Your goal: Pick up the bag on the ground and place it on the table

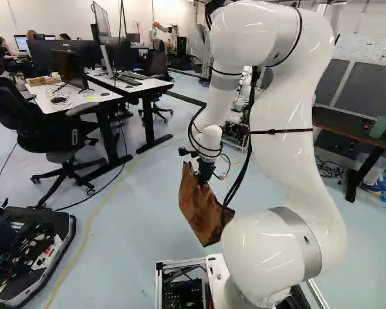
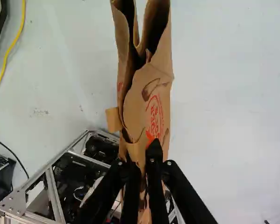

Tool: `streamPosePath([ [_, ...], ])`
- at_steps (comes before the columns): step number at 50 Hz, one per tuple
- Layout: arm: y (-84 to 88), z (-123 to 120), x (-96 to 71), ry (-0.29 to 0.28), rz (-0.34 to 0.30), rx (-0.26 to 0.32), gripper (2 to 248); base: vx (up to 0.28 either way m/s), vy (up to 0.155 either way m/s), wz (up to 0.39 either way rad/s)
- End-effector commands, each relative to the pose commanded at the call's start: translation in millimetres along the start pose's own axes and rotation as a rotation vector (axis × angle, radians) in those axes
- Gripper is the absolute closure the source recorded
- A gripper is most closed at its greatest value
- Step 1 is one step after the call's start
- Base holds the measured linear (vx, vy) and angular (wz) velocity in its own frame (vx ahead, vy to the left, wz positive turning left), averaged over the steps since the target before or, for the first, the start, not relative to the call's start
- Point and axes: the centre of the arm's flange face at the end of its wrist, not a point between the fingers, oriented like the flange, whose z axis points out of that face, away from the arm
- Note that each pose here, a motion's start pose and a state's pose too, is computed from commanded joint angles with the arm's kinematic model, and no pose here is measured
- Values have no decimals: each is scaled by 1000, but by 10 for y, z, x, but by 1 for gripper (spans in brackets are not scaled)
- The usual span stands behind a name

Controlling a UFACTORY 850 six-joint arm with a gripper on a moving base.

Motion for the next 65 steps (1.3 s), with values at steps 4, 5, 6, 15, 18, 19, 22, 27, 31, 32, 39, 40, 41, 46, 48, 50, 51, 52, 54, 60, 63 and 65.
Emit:
streamPosePath([
  [4, -22, -62, -46, 6, -1, -2, 229, 0, 0, 0],
  [5, -26, -78, -55, 7, -1, -2, 229, 0, 0, 0],
  [6, -30, -93, -64, 8, -1, -3, 229, 0, 0, 0],
  [15, -57, -229, -122, 21, -2, -6, 229, 0, 0, 0],
  [18, -63, -273, -137, 25, -2, -8, 229, 0, 0, 0],
  [19, -65, -288, -141, 26, -2, -8, 229, 0, 0, 0],
  [22, -68, -332, -150, 31, -2, -9, 229, 0, 0, 0],
  [27, -71, -404, -160, 39, -2, -11, 229, 0, 0, 0],
  [31, -71, -461, -162, 45, -1, -13, 229, 0, 0, 0],
  [32, -71, -475, -161, 47, -1, -13, 229, 0, 0, 0],
  [39, -64, -574, -153, 55, 0, -15, 229, 0, 0, 0],
  [40, -63, -588, -151, 56, 0, -15, 229, 0, 0, 0],
  [41, -62, -602, -149, 57, 0, -15, 229, 0, 0, 0],
  [46, -56, -671, -141, 61, 1, -14, 229, 0, 0, 0],
  [48, -54, -699, -138, 62, 1, -14, 229, 0, 0, 0],
  [50, -52, -727, -134, 63, 1, -14, 229, 0, 0, 0],
  [51, -51, -741, -133, 64, 2, -14, 229, 0, 0, 0],
  [52, -50, -754, -131, 64, 2, -14, 229, 0, 0, 0],
  [54, -48, -782, -128, 66, 2, -14, 229, 0, 0, 0],
  [60, -42, -865, -119, 69, 3, -13, 229, 0, 0, 0],
  [63, -40, -906, -115, 71, 3, -12, 229, 0, 0, 0],
  [65, -38, -934, -113, 72, 3, -12, 229, 0, 0, 0],
])
